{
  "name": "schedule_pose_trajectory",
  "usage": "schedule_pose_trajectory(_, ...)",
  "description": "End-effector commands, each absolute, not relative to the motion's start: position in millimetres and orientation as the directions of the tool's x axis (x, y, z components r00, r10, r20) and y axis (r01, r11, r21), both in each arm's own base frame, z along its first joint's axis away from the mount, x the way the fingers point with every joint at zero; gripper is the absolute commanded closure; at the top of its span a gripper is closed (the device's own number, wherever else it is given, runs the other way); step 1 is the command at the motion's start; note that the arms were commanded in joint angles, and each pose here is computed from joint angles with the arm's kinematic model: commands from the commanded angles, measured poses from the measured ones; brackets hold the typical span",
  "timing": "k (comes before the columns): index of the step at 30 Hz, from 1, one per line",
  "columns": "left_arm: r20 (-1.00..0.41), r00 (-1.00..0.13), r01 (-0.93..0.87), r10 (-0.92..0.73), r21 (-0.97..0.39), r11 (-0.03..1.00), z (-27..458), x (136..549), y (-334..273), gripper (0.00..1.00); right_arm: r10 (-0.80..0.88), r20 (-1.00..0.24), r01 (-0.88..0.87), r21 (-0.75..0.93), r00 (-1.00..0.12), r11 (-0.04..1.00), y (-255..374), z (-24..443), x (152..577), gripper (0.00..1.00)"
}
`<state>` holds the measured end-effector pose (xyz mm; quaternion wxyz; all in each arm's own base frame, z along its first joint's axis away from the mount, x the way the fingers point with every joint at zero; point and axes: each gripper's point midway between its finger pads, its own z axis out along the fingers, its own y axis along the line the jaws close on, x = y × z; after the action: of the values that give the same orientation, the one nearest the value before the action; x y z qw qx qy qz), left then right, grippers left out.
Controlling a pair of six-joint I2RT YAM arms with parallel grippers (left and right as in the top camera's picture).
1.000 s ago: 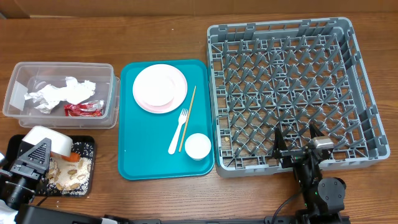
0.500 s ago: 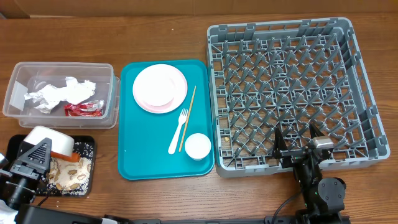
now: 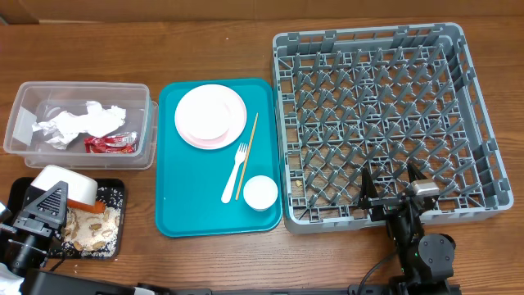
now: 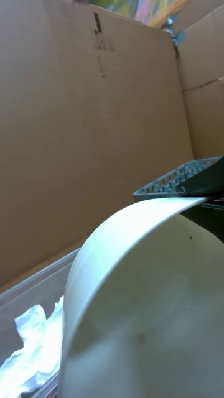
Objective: Sort waste into correct bins and load items into the dishwasher
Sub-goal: 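Tilt the bowl to dump peanuts and rice onto the black tray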
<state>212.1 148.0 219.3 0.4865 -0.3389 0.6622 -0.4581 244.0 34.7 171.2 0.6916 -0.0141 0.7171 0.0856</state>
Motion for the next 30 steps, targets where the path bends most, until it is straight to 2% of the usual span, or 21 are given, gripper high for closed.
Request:
schedule_pose_trajectory(1,-0.401,-0.262,0.043,-0.878,-0.914,0.405,228.0,212.5,150.4,0.96,0.098,-0.994,-0.133,0.102,-0.037,0.986,33.9,169.7,244.3,0.0)
schedule_pose_trajectory(2,-0.412,-0.268,0.038,-0.871,-0.908,0.418,225.7,212.6,151.4,0.96,0.098,-0.994,-0.133,0.102,-0.037,0.986,33.9,169.7,244.3,0.0)
schedule_pose_trajectory(4,-0.355,-0.278,0.016,-0.892,-0.931,0.366,224.8,211.6,148.2,0.96,0.098,-0.994,-0.133,0.102,-0.037,0.986,33.9,169.8,244.3,0.0)
schedule_pose_trajectory(8,-0.422,-0.269,0.04,-0.866,-0.903,0.427,225.3,212.5,151.1,0.96,0.098,-0.994,-0.133,0.102,-0.037,0.986,33.9,169.7,244.3,0.0)
schedule_pose_trajectory(10,-0.356,-0.274,0.024,-0.893,-0.931,0.364,227.0,211.6,147.2,0.96,0.098,-0.994,-0.133,0.102,-0.037,0.986,33.9,169.7,244.3,0.0)
schedule_pose_trajectory(13,-0.467,-0.251,0.07,-0.848,-0.882,0.465,229.9,212.7,150.5,0.96,0.098,-0.994,-0.133,0.102,-0.037,0.986,33.9,169.7,244.3,0.0)
schedule_pose_trajectory(14,-0.447,-0.265,0.052,-0.855,-0.892,0.45,226.7,212.3,150.0,0.96,0.098,-0.994,-0.134,0.102,-0.037,0.986,34.0,169.8,244.3,0.0)
schedule_pose_trajectory(15,-0.362,-0.276,0.023,-0.89,-0.929,0.37,226.4,211.4,146.7,0.96,0.098,-0.994,-0.134,0.102,-0.037,0.986,34.0,169.7,244.3,0.0)
schedule_pose_trajectory(19,-0.454,-0.269,0.05,-0.849,-0.887,0.459,225.5,212.2,149.9,0.96,0.098,-0.994,-0.134,0.102,-0.037,0.986,34.0,169.7,244.3,0.0)
schedule_pose_trajectory(21,-0.419,-0.272,0.038,-0.866,-0.904,0.425,225.2,212.1,149.6,0.96,0.098,-0.994,-0.133,0.102,-0.037,0.986,33.9,169.7,244.3,0.0)
schedule_pose_trajectory(25,-0.427,-0.272,0.041,-0.863,-0.901,0.432,225.2,212.4,149.9,0.96,0.098,-0.994,-0.133,0.102,-0.037,0.986,33.9,169.8,244.3,0.0)
schedule_pose_trajectory(28,-0.377,-0.273,0.03,-0.885,-0.923,0.384,226.8,211.7,147.4,0.96,0.098,-0.994,-0.134,0.102,-0.037,0.986,34.0,169.7,244.3,0.0)
schedule_pose_trajectory(30,-0.45,-0.268,0.047,-0.852,-0.889,0.455,224.6,212.9,152.0,0.96,0.098,-0.994,-0.134,0.102,-0.037,0.986,34.0,169.7,244.3,0.0)
